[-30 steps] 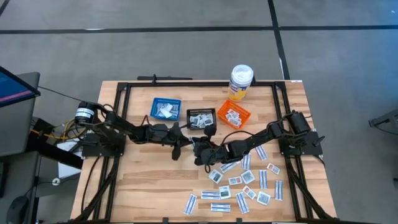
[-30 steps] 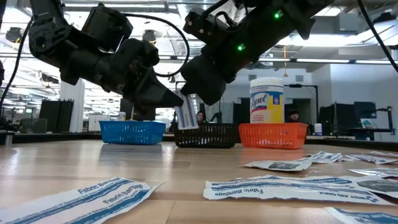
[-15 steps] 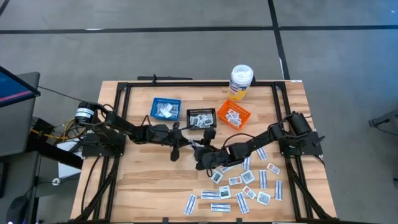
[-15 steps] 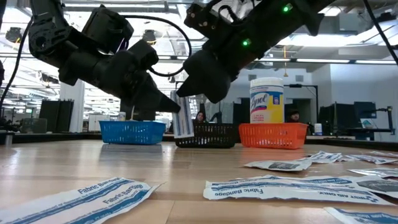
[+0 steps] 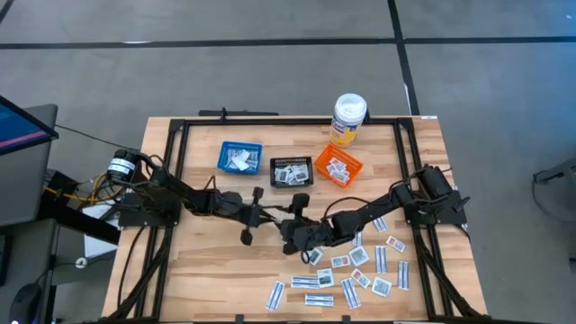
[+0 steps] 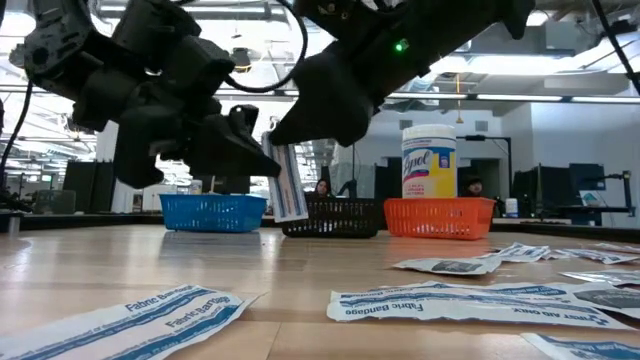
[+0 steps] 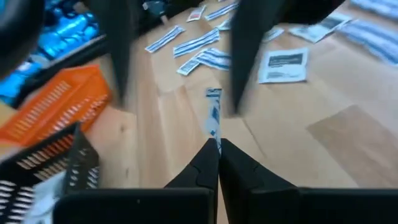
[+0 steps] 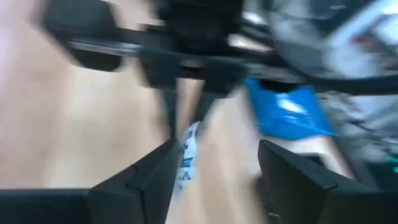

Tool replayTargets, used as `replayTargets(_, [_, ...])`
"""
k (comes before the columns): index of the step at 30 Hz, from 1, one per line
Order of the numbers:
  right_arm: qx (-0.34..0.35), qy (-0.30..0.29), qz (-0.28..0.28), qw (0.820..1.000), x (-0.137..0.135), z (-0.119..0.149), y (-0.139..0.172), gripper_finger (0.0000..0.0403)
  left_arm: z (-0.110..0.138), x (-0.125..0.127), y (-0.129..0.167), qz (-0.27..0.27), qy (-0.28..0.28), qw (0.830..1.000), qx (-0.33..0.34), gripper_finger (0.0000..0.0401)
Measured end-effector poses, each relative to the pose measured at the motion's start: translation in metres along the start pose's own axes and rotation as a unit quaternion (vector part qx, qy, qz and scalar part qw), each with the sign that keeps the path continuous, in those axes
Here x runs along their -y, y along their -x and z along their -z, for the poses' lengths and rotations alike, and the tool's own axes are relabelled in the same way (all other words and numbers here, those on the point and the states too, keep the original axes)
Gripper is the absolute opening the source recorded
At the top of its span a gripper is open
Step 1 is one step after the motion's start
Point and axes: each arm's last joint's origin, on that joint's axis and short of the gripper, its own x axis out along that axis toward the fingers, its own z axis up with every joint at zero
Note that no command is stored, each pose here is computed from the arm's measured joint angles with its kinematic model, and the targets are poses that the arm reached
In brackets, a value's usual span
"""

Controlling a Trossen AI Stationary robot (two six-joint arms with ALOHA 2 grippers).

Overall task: Pick & Place First Aid Supplies
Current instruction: Put the bandage into the blue container

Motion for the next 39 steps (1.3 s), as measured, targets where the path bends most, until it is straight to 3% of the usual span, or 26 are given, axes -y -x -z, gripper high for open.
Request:
replayTargets(4, [0.006, -0.015, -0.090, 0.996, -0.002, 0.000, -0.002, 0.0226, -0.002, 0.003, 0.001, -0.046, -0.018, 0.999, -0.016, 0.0007])
replayTargets(7, [0.002, -0.041, -0.089, 0.995, 0.002, 0.000, -0.006, 0.0224, -0.003, 0.002, 0.001, -0.052, -0.019, 0.998, -0.017, 0.0006])
replayTargets(18, [-0.028, -0.052, -0.078, 0.995, 0.012, 0.007, -0.014, 0.0189, -0.005, 0.005, 0.001, -0.049, -0.020, 0.999, -0.012, 0.0005])
replayTargets(27, [-0.024, -0.023, -0.077, 0.996, 0.012, 0.006, -0.014, 0.0112, -0.003, 0.003, 0.001, -0.079, -0.018, 0.996, -0.028, 0.0005])
replayTargets(39, [-0.021, -0.017, -0.084, 0.996, 0.011, 0.006, -0.013, 0.0010, -0.001, 0.004, 0.001, -0.082, -0.017, 0.996, -0.044, 0.0007])
